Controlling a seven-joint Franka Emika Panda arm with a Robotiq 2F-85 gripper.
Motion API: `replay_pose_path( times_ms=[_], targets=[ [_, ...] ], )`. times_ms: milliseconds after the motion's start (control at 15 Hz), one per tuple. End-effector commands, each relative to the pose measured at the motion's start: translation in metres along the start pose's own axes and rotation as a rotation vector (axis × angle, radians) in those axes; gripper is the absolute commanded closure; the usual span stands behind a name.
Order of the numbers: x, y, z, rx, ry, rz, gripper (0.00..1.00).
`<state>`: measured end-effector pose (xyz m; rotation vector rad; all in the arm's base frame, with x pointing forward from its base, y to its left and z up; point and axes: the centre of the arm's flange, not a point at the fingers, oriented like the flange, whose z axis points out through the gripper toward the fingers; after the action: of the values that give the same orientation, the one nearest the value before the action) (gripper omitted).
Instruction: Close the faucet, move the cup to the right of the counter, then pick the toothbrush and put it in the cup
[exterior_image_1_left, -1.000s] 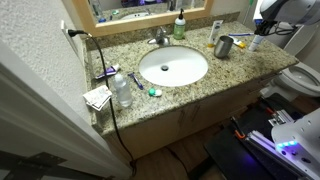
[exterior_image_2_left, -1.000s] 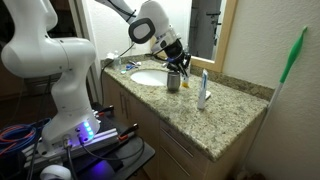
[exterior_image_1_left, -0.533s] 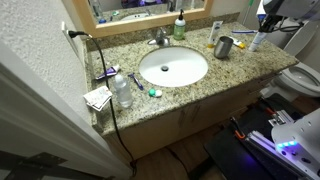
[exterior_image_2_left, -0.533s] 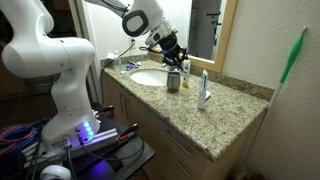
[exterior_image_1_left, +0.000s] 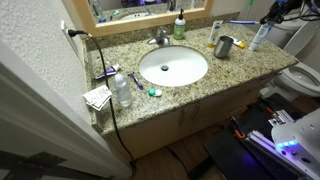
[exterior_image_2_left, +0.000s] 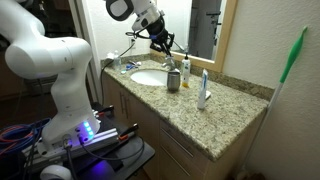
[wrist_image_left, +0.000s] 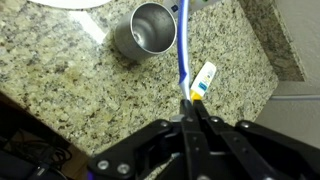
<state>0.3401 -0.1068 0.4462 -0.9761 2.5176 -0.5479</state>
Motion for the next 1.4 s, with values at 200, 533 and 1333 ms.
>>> replay_pose_path(
  times_ms=[200,533,1333],
  targets=[
    [-0.064,0.002,0.031,-0.053,0.352,-0.002,0.99],
    [-0.075,0.006,0.045,-0.009,0.444,0.022,0.95],
    [-0.096,-0.038,0.107,-0.202,0.412,-0.067,0.99]
  ],
)
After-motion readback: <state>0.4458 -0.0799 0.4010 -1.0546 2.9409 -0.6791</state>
